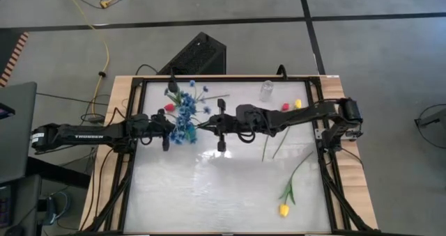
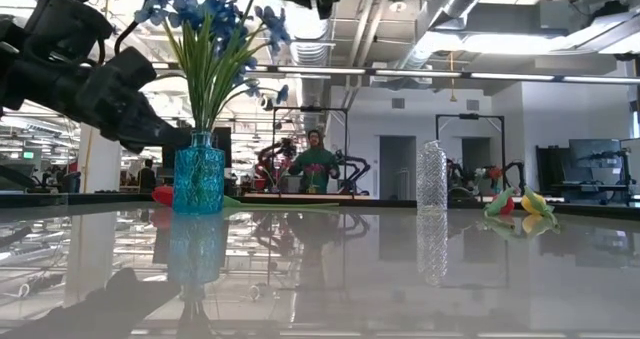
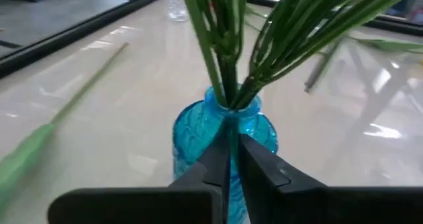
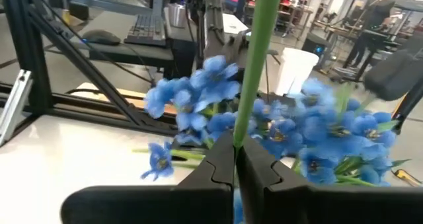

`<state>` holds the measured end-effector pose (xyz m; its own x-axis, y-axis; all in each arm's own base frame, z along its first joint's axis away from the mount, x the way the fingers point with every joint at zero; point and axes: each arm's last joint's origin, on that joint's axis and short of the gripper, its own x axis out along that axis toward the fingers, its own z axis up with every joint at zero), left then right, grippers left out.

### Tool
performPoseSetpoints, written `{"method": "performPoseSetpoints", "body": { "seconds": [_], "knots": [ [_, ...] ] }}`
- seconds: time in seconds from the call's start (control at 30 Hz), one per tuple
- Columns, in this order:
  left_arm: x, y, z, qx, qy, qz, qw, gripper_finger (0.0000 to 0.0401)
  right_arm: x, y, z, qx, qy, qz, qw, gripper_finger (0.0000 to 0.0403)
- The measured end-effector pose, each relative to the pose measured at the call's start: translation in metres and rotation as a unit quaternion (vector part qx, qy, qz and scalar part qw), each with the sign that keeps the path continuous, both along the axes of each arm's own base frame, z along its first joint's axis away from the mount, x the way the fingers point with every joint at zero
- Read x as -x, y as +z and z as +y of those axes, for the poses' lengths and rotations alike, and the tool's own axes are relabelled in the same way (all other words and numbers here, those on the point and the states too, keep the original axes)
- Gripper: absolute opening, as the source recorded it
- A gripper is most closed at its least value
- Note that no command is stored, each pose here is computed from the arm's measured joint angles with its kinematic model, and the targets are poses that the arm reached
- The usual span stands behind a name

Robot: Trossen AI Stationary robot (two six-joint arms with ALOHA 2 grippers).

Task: Sort flowers into vase by color
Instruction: Put the black tulip flower into the blue vase

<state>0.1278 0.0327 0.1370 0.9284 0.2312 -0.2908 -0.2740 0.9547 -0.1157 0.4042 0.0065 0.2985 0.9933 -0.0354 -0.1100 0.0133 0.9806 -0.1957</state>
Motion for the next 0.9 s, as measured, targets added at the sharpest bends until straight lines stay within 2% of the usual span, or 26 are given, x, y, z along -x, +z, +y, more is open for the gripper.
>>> {"method": "performPoseSetpoints", "body": {
  "seconds": [0.13,0.43,0.9],
  "knots": [
    [0.0,0.0,-0.001,0.007,-0.015,0.0,1.0,0.0014,-0.002,-0.001,-0.004,0.0,-0.005,-0.004,1.0,0.0031],
    [-0.001,0.0,-0.004,0.008,-0.009,0.0,1.0,0.0037,-0.002,0.001,-0.019,0.0,-0.024,-0.022,0.999,0.0031],
    [0.0,0.0,-0.002,-0.006,0.005,0.004,1.0,0.0039,-0.004,-0.002,-0.025,-0.004,-0.031,-0.023,0.999,0.003]
  ]
}}
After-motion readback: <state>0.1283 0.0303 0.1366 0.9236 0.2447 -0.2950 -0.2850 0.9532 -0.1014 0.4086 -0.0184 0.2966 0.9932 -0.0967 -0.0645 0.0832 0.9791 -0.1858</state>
